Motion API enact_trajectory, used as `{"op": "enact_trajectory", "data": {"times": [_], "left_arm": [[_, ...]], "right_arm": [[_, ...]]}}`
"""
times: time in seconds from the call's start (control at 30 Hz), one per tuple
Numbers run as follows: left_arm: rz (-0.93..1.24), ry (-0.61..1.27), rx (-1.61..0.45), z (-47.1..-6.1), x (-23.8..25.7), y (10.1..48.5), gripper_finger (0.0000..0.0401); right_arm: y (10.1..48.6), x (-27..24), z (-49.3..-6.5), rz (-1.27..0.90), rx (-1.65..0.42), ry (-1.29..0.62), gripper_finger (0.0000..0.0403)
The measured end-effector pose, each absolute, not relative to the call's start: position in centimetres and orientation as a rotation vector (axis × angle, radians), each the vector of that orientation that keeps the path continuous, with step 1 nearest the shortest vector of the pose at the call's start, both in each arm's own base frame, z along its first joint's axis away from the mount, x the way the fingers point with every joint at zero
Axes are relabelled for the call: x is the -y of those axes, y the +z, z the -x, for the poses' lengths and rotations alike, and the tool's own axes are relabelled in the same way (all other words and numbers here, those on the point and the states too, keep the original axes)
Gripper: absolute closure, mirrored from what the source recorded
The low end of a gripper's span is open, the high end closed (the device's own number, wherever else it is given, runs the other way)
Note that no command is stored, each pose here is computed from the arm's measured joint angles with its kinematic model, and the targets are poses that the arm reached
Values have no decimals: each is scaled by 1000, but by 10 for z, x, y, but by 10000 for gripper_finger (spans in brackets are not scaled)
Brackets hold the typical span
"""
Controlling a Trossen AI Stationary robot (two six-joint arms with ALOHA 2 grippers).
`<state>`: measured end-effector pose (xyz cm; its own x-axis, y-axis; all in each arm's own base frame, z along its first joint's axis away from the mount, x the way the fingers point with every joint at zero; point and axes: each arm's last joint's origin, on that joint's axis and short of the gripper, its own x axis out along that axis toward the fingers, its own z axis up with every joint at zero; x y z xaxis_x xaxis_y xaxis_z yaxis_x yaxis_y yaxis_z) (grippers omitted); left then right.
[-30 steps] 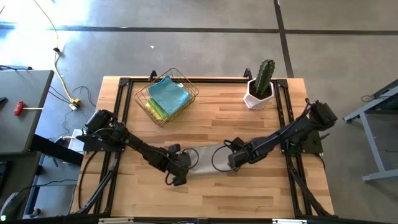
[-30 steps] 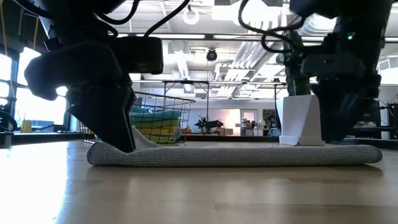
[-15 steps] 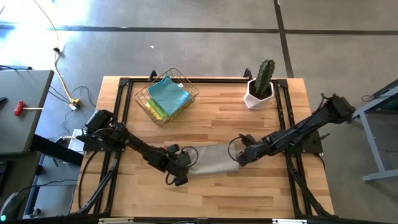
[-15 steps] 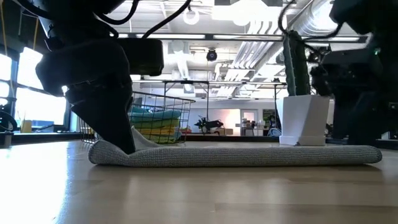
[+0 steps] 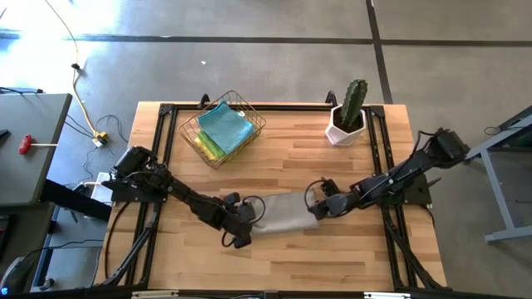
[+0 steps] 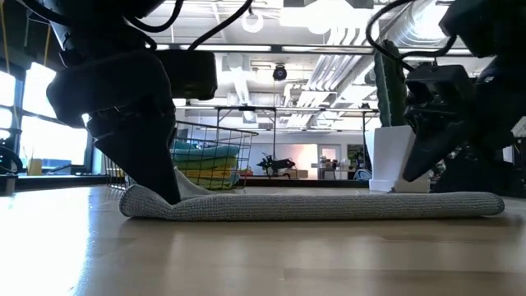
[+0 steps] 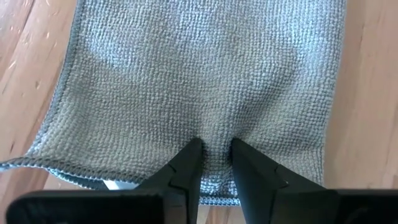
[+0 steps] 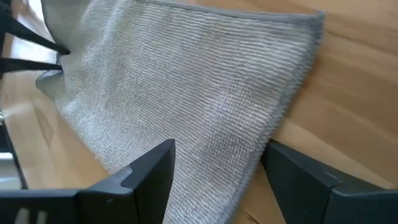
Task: Fold microfiber towels
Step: Fold the gray microfiber towel
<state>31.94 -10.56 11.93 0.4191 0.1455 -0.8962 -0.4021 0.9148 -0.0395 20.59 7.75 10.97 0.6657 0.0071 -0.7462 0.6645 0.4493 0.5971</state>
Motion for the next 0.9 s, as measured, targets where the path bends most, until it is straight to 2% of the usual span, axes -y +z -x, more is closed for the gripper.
{"op": "enact_trajectory", "data": {"times": [0.23, 0.33, 0.5, 0.7, 0.77, 0.9], "left_arm": [[234, 341, -1080, -320, 105, 119, 325], [233, 342, -1079, -320, 105, 119, 325], [225, 340, -1081, -320, 105, 119, 325], [179, 310, -1084, -319, 105, 122, 325], [166, 302, -1088, -319, 105, 123, 325], [143, 288, -1078, -315, 103, 134, 325]], "right_arm": [[115, -84, -222, -981, -757, -429, 166], [115, -85, -225, -969, -760, -425, 181], [113, -85, -226, -971, -768, -434, 249], [112, -85, -225, -954, -786, -438, 378], [112, -85, -224, -940, -807, -421, 394], [111, -84, -223, -958, -843, -441, 389]]}}
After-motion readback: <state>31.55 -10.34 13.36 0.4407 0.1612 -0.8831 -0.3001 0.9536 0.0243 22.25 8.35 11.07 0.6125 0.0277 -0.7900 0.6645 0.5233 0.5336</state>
